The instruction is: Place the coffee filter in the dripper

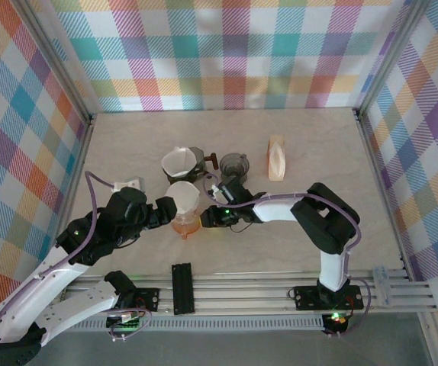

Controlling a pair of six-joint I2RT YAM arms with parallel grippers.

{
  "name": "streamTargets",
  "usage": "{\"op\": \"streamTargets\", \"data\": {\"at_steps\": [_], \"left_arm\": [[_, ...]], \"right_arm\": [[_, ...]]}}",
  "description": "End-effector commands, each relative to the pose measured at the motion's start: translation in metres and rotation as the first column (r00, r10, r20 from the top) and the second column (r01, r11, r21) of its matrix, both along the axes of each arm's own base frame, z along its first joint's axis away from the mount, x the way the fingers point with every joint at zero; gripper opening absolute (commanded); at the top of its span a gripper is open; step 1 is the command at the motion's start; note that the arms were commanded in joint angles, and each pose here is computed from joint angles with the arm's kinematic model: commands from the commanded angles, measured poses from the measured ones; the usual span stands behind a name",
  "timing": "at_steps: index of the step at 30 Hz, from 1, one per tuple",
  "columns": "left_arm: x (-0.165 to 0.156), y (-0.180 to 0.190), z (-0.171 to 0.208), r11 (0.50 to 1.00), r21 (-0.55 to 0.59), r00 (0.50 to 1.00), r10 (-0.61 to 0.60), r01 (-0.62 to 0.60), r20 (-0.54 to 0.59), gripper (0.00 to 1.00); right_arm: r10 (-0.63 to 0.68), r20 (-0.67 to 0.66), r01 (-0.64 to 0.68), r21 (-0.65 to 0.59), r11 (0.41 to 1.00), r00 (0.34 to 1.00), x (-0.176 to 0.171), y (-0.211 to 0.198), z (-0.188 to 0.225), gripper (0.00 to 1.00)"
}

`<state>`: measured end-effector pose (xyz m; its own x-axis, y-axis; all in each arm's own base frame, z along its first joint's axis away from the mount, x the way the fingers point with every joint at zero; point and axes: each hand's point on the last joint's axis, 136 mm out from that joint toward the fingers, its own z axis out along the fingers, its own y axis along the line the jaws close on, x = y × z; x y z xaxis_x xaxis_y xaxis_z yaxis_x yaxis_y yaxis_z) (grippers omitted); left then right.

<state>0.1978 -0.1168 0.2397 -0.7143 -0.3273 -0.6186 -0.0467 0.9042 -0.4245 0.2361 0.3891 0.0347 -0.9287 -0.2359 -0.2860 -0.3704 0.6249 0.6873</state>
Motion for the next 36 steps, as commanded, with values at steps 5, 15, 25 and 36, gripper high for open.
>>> {"op": "streamTargets", "data": {"at_steps": [5,15,25,36], "left_arm": [[0.0,0.01,0.008,0.999,0.006,0.999,0.038,-0.038,0.019,0.92],[0.005,0.003,0.007,1.0,0.005,0.999,0.028,-0.028,0.015,0.95],[0.011,-0.001,0.003,0.999,0.011,0.999,0.031,-0.031,0.012,0.95],[0.011,0.003,0.004,0.999,0.027,0.999,0.039,-0.04,0.022,0.96]], "right_arm": [[0.015,0.004,-0.015,0.023,1.0,1.0,-0.001,0.033,-0.001,0.32],[-0.014,0.03,0.015,-0.024,1.0,0.999,-0.007,0.02,0.006,0.45],[-0.109,0.151,0.137,-0.188,0.973,0.982,-0.016,-0.061,0.031,0.6],[-0.183,0.386,0.258,-0.152,0.954,0.904,0.069,-0.11,0.137,0.76]]}}
